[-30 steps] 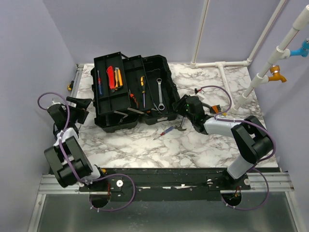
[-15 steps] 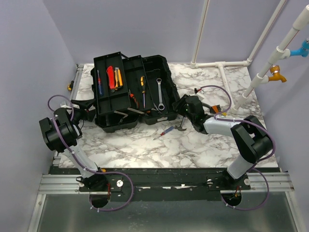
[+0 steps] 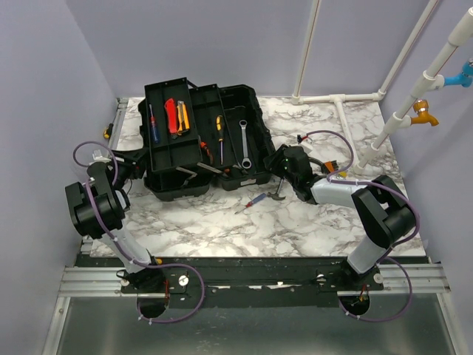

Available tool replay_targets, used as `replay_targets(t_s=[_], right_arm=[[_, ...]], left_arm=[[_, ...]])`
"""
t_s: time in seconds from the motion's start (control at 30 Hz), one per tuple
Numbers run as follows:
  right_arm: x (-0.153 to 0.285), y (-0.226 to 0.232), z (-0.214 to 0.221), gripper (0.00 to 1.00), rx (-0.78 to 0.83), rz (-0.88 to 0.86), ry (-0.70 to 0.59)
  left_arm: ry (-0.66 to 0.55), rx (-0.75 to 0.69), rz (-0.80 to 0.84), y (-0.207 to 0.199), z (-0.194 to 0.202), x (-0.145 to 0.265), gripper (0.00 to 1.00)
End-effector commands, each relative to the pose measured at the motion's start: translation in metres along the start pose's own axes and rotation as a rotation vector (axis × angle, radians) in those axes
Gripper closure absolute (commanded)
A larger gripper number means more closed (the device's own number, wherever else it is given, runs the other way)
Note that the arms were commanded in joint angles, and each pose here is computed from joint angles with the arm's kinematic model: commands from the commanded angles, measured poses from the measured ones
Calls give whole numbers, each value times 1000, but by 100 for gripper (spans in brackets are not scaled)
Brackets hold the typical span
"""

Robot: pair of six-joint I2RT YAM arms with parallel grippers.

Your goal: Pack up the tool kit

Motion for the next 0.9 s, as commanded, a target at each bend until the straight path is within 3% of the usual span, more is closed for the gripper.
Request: replay_targets(t_s=[0.0, 0.27, 0.47, 0.63, 0.87], right_arm=[[1, 12, 27, 99, 152, -114, 103], [3, 14, 25, 100, 157, -132, 94], [4, 15, 24, 99, 159, -141, 95], [5, 18, 25, 99, 158, -166, 100], [6, 19, 24, 99, 159, -178, 99]], left_arm=[[192, -187, 171, -76, 49, 4, 53], [192, -357, 131, -108, 73, 1, 53], [226, -440, 106, -111, 95, 4, 52], [306, -482, 122, -115, 119, 1, 46], [393, -528, 136, -127, 150, -8, 44]])
Point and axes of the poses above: each gripper's point midway between its finger pads, its own x axis back along the fingers, its own y axis along the line the jaws close on, z = x × y, the point moved 6 cm from there along x, back along the fingers, and after that the axes turned 11 degrees about x, right-handed, at the moved point
